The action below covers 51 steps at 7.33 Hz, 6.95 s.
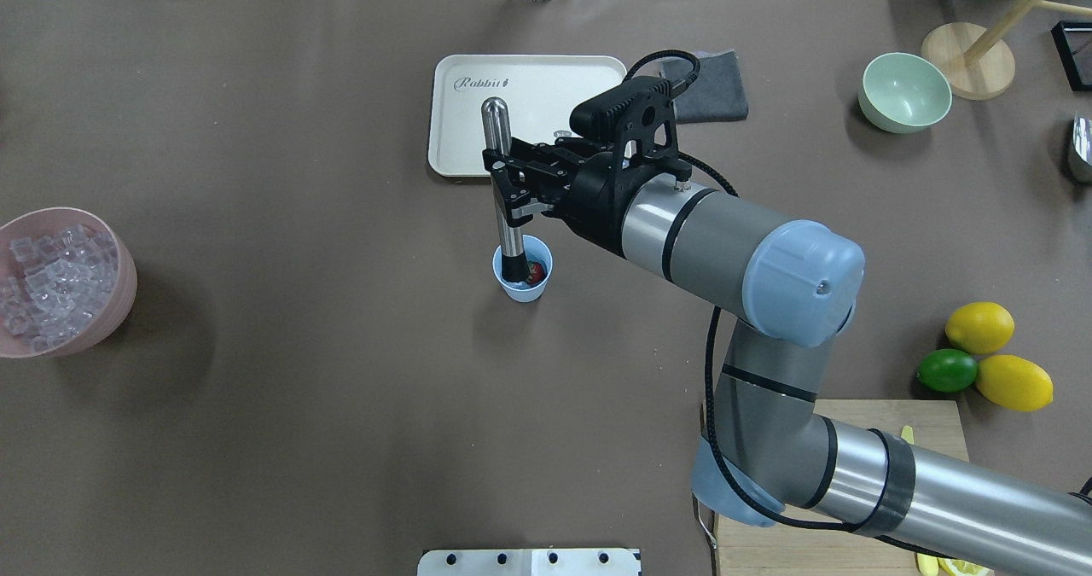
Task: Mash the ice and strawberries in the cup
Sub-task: 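Push the muddler down into the cup repeatedly to crush the contents, then lift the muddler out of the cup and carry it back toward the lemons, then lower the muddler onto the table beside the lemons with the right gripper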
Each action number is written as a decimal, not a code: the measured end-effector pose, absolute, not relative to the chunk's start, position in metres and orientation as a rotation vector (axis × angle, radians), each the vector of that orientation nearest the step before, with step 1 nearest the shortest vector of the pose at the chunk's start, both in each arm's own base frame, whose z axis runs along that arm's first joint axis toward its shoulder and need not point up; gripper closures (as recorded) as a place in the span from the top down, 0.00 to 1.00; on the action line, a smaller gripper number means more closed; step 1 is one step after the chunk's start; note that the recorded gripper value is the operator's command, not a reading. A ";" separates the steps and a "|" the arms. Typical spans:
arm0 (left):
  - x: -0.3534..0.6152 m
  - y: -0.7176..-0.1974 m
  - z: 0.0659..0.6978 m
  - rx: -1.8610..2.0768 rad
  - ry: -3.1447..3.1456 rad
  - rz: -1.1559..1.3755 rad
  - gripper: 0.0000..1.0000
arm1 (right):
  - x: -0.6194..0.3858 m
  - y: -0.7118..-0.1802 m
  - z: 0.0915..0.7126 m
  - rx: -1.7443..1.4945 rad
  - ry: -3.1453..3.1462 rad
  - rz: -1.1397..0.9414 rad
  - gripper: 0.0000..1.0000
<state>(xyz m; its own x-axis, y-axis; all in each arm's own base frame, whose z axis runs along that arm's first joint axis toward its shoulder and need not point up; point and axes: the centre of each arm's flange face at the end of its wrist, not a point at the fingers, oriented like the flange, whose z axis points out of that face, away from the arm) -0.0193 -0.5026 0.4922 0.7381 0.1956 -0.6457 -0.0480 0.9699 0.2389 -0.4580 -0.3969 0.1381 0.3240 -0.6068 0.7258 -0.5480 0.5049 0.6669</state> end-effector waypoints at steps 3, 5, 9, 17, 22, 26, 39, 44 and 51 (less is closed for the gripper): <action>-0.018 -0.504 0.489 0.216 0.731 0.139 0.98 | -0.503 -0.423 0.180 1.209 -1.324 0.046 0.00; -0.017 -0.506 0.487 0.219 0.731 0.141 0.98 | -0.507 -0.425 0.191 1.216 -1.330 0.052 0.00; -0.017 -0.509 0.484 0.224 0.731 0.143 0.98 | -0.504 -0.417 0.208 1.192 -1.335 0.017 0.00; -0.017 -0.505 0.486 0.222 0.731 0.143 0.98 | -0.521 -0.425 0.199 1.181 -1.330 0.022 0.00; -0.016 -0.505 0.487 0.221 0.733 0.144 0.98 | -0.519 -0.430 0.194 1.173 -1.304 0.022 0.00; -0.017 -0.501 0.486 0.222 0.733 0.143 0.98 | -0.538 -0.425 0.207 1.147 -1.286 0.004 0.00; -0.020 -0.496 0.491 0.221 0.722 0.139 0.98 | -0.311 -0.503 0.275 0.609 -1.016 0.051 0.00; -0.025 -0.496 0.486 0.238 0.687 0.115 0.98 | -0.300 -0.540 0.420 0.022 -0.773 0.066 0.00; -0.027 -0.495 0.479 0.255 0.667 0.111 0.98 | -0.279 -0.590 0.521 -0.083 -0.682 0.012 0.00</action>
<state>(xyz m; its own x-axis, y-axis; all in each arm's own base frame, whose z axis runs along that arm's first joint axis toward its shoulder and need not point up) -0.0266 -0.4950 0.4791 0.7810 0.1829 -0.5971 -0.0200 0.9630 0.2688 -0.2793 -0.5901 0.5214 0.7762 0.0381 0.6293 0.0167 0.9966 -0.0809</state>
